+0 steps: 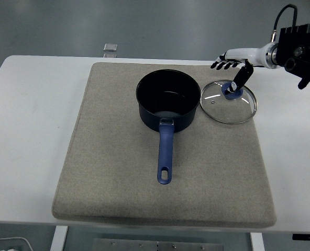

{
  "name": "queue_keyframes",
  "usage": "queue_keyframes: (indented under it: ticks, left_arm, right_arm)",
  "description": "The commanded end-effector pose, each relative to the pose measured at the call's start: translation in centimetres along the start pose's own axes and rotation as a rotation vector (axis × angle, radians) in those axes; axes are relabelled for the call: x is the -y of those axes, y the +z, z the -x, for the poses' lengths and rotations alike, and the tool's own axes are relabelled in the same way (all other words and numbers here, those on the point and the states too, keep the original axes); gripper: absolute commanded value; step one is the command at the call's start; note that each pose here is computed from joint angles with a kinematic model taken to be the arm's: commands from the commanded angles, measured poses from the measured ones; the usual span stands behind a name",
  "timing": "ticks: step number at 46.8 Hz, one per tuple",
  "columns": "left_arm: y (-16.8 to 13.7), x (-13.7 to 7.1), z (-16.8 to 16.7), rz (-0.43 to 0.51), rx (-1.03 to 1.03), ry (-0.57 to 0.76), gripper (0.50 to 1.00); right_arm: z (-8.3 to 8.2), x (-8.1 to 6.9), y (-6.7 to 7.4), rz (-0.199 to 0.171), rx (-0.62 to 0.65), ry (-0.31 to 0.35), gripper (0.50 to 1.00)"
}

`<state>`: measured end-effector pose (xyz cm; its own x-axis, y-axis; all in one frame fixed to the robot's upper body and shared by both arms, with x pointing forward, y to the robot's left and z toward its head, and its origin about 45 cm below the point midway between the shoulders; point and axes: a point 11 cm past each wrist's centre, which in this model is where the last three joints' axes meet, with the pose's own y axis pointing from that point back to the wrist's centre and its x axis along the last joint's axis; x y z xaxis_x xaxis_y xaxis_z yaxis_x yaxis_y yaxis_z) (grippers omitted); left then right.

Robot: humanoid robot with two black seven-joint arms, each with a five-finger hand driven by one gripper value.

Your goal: Lift the pot lid and place it to the right of the pot.

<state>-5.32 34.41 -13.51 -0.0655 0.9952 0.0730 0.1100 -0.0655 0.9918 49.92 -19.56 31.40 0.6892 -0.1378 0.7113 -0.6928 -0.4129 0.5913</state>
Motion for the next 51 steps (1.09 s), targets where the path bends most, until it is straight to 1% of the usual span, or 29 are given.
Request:
queue_keyframes:
  ticks: [1,4,9,11,14,17,22,24,29,31,33,35,36,38,40,44,46,51]
  left_arm:
    - [0.0,0.0,0.0,0.0,-0.001,0.0,1.0]
    - [0.0,0.0,0.0,0.0,-0.001,0.0,1.0]
    - [0.0,0.0,0.0,0.0,0.0,0.0,1.0]
    - [0.0,0.0,0.0,0.0,0.0,0.0,1.0]
    - [0.0,0.0,0.0,0.0,-0.003,0.0,1.0]
    - [0.0,0.0,0.0,0.0,0.0,0.0,1.0]
    - [0.0,0.0,0.0,0.0,-0.001,0.0,1.0]
    - [0.0,0.0,0.0,0.0,0.0,0.0,1.0]
    - [0.0,0.0,0.0,0.0,0.0,0.0,1.0]
    - [0.0,0.0,0.0,0.0,-0.001,0.0,1.0]
    - [0.0,0.0,0.0,0.0,-0.001,0.0,1.0]
    - [0.0,0.0,0.0,0.0,0.0,0.0,1.0]
    - [0.0,0.0,0.0,0.0,0.0,0.0,1.0]
    - [0.0,0.0,0.0,0.0,0.0,0.0,1.0]
    - [0.0,0.0,0.0,0.0,-0.001,0.0,1.0]
    - [0.0,0.0,0.0,0.0,0.0,0.0,1.0]
    - [0.0,0.0,0.1,0.0,-0.001,-0.002,1.0]
    - [0.0,0.0,0.0,0.0,-0.001,0.0,1.0]
  right_arm:
    - [-0.7,-0.1,-0.8,-0.048,0.092,0.023,0.895]
    - [-1.1,-0.1,-1.1,-0.082,0.173,0.044,0.895]
    - [-1.7,0.3,-0.4,-0.122,0.337,0.093,0.897]
    - [-2.3,0.4,-0.2,-0.147,0.404,0.13,0.897]
    - [-2.7,0.4,0.7,-0.178,0.513,0.172,0.897]
    - [-2.5,0.6,1.4,-0.204,0.6,0.195,0.897]
    - [-2.8,0.5,2.2,-0.256,0.725,0.238,0.897]
    - [-2.7,0.4,2.4,-0.285,0.787,0.248,0.897]
    - [-1.8,0.7,3.3,-0.329,0.935,0.256,0.897]
    - [-1.3,1.0,3.4,-0.345,0.985,0.249,0.897]
    - [-1.1,1.2,3.1,-0.369,1.043,0.241,0.897]
    - [-1.0,1.3,3.3,-0.395,1.125,0.245,0.897]
    - [-1.1,1.3,3.9,-0.418,1.218,0.256,0.897]
    - [-1.2,1.2,4.3,-0.441,1.302,0.268,0.897]
    - [-1.1,1.2,4.5,-0.455,1.352,0.271,0.897]
    - [-0.7,1.3,5.0,-0.464,1.419,0.279,0.897]
    - [-0.5,1.4,5.2,-0.459,1.428,0.284,0.897]
    - [0.1,1.9,5.0,-0.461,1.442,0.282,0.899]
